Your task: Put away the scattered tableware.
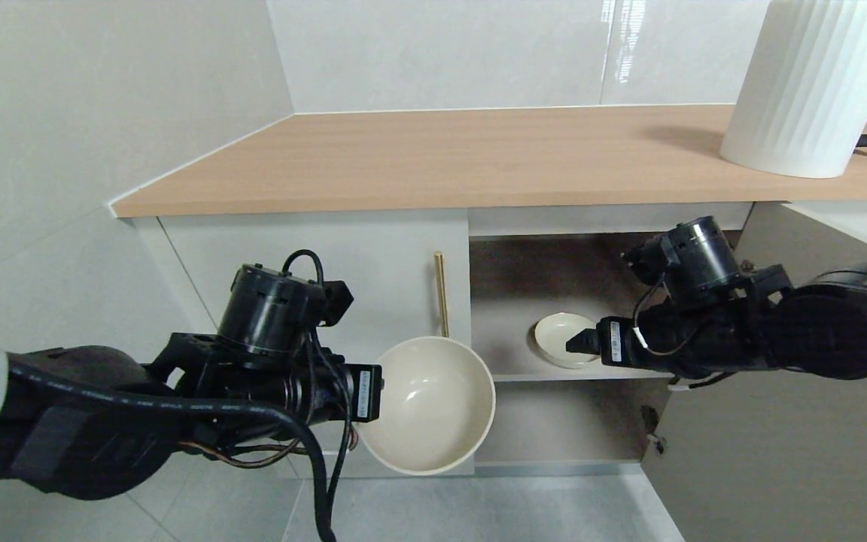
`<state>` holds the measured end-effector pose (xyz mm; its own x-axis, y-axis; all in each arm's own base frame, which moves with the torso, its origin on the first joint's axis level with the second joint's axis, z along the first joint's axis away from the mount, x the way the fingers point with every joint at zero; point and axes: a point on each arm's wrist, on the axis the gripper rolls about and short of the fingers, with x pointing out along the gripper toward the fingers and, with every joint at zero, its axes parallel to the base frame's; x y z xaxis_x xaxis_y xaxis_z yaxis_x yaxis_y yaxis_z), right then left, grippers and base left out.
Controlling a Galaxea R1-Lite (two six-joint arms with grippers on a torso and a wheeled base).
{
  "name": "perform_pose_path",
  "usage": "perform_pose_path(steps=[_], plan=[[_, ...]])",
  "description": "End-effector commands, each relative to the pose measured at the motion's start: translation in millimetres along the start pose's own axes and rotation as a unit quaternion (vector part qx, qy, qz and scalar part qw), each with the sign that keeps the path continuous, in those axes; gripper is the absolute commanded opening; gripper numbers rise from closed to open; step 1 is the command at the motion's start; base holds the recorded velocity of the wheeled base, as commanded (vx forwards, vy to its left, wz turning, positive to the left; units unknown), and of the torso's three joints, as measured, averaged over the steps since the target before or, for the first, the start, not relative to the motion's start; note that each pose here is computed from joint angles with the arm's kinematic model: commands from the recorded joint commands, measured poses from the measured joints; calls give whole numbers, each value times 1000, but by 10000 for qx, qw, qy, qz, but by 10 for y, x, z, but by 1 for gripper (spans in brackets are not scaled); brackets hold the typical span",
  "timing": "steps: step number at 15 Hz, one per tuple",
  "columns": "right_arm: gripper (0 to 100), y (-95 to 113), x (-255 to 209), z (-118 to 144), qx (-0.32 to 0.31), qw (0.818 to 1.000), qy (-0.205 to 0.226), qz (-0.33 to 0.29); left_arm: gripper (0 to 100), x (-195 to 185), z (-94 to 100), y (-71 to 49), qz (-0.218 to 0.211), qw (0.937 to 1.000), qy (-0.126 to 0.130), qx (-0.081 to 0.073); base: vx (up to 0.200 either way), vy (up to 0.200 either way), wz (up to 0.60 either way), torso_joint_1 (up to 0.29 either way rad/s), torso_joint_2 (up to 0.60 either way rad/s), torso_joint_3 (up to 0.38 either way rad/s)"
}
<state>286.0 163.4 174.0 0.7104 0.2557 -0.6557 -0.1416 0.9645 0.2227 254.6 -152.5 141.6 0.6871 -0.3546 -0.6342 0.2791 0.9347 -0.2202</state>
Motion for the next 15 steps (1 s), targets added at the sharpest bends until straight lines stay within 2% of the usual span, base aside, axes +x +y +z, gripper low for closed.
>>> perform_pose_path(steps=[1,3,6,10,12,15], plan=[[100,266,-632,-132,-478,9970,-37,601,0,183,-136,-144,-70,9991,331,271,0,0,0,0,0,0],[100,410,-727,-287,-786,9938,277,735,0,276,-215,-241,-139,9973,496,523,0,0,0,0,0,0],[100,596,-589,-470,-1139,9889,624,719,0,324,-276,-352,-20,9965,508,666,0,0,0,0,0,0],[100,711,-300,-659,-1336,9841,1027,554,0,301,-281,-389,12,9967,431,694,0,0,0,0,0,0],[100,757,-166,-732,-1397,9825,1150,444,0,264,-315,-443,7,9961,420,774,0,0,0,0,0,0],[100,785,-54,-765,-1398,9842,1036,331,0,257,-323,-456,56,9960,396,797,0,0,0,0,0,0]])
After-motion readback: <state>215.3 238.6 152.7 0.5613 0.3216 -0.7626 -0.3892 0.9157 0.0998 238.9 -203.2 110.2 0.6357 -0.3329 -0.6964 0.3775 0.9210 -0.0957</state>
